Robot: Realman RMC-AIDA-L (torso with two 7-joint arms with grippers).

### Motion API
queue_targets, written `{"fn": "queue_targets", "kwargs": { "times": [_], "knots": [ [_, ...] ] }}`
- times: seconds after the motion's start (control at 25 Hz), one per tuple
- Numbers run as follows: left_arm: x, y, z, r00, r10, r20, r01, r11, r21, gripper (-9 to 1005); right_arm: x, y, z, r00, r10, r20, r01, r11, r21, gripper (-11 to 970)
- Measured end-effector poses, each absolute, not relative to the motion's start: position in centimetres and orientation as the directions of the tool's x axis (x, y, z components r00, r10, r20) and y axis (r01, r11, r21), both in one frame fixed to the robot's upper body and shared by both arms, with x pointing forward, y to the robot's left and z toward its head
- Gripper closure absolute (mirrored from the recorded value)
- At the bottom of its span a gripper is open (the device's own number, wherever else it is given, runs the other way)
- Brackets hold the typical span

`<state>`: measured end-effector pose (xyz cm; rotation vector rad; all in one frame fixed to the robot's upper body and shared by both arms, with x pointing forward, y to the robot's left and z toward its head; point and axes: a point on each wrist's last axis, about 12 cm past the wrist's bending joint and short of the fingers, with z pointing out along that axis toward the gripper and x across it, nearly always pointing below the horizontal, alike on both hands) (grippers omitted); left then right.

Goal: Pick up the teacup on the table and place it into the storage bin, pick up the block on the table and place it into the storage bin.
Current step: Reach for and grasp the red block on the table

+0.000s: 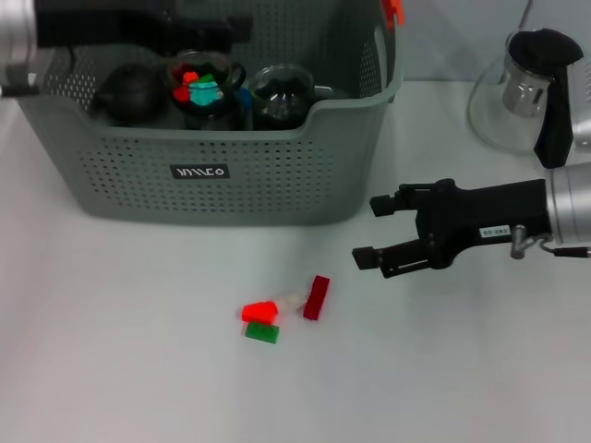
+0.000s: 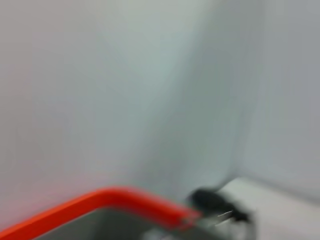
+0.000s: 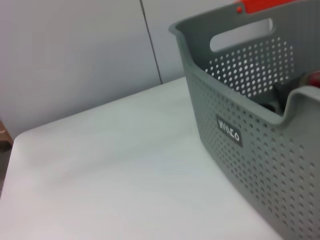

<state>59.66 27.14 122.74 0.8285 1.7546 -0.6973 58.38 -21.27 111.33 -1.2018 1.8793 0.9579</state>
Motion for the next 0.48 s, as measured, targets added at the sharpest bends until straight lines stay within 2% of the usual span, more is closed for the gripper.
{"fn": "queue_targets", "kwargs": {
  "times": [0.08, 0.36, 0.48],
  "knots": [
    [57.7, 27.5, 122.4, -0.184, 0.176, -0.967, 0.851, 0.521, -0.066, 100, 58.4, -21.6, 111.4, -0.333, -0.428, -0.841, -0.931, 0.291, 0.221, 17],
    [52.4, 29.5, 119.3, -0.065, 0.139, -0.988, 0.956, 0.294, -0.021, 104, 58.7, -21.8, 112.2, -0.394, -0.494, -0.775, -0.914, 0.297, 0.275, 18],
    [50.7, 30.2, 117.3, -0.046, 0.145, -0.988, 0.968, 0.250, -0.008, 105, 59.1, -20.9, 113.0, -0.417, -0.539, -0.732, -0.907, 0.302, 0.294, 18]
  ]
}}
